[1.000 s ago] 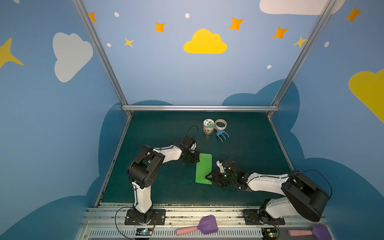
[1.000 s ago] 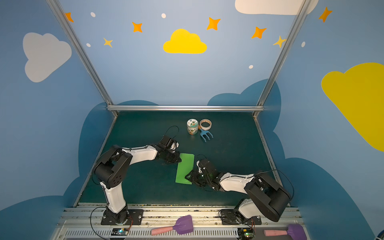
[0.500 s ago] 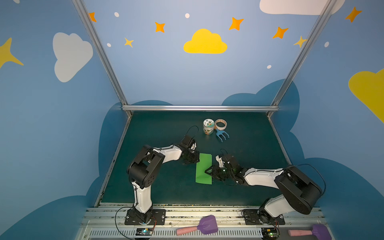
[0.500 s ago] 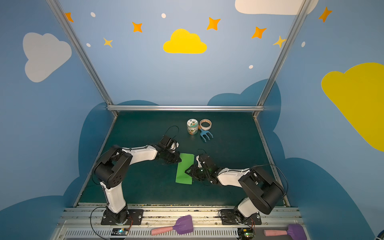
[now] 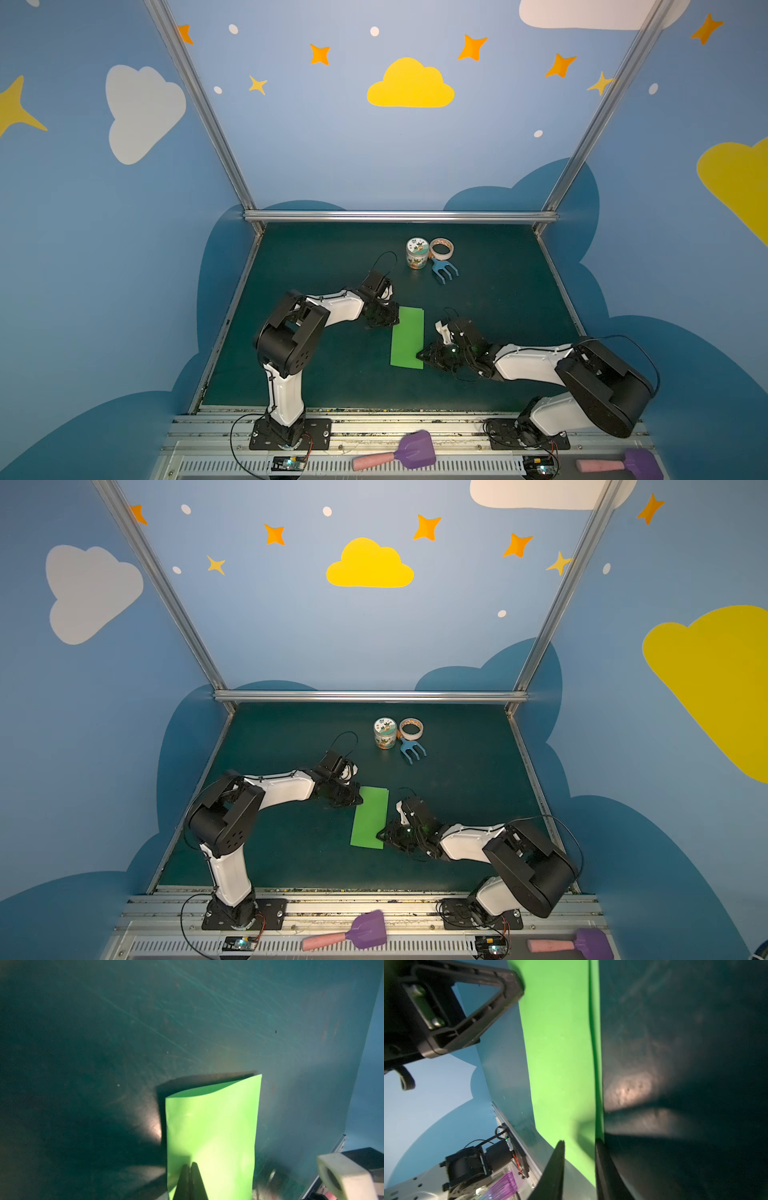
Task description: Fold a paper plane with a square sheet of paper (fold left side to right side)
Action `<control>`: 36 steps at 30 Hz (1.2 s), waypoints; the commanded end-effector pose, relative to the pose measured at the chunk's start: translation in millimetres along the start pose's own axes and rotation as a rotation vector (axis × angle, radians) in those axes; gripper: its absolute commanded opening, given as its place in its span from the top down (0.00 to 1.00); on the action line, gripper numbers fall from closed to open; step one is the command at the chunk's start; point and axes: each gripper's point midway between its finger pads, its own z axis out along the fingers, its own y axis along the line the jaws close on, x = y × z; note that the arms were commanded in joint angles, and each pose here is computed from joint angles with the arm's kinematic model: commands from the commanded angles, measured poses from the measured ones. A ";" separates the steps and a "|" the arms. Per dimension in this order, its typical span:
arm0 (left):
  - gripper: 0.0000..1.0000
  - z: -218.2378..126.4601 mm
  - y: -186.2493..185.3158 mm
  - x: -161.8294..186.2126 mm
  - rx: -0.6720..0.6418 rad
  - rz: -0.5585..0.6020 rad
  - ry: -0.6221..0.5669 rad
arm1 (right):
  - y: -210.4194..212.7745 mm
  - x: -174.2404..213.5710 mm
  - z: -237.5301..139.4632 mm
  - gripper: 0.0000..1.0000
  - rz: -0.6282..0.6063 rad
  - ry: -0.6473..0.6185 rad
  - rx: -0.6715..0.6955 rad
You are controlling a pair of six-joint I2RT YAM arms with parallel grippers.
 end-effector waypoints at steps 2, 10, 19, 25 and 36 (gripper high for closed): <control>0.96 2.7 16.6 12.6 -0.056 -0.017 0.035 | 1.7 6.5 -2.5 0.81 -0.005 0.019 -0.007; 0.96 2.7 16.5 12.1 -0.056 -0.016 0.034 | 5.1 9.7 1.8 0.87 -0.008 0.037 -0.018; 0.96 1.4 16.4 12.1 -0.056 -0.015 0.033 | 4.9 16.7 4.6 0.85 -0.005 0.047 -0.019; 0.96 0.4 16.0 11.3 -0.054 -0.016 0.030 | 2.9 18.1 6.7 0.95 0.009 0.043 -0.020; 0.96 -4.1 12.9 11.8 -0.044 -0.013 0.025 | 12.6 9.1 6.5 1.00 0.014 0.028 -0.031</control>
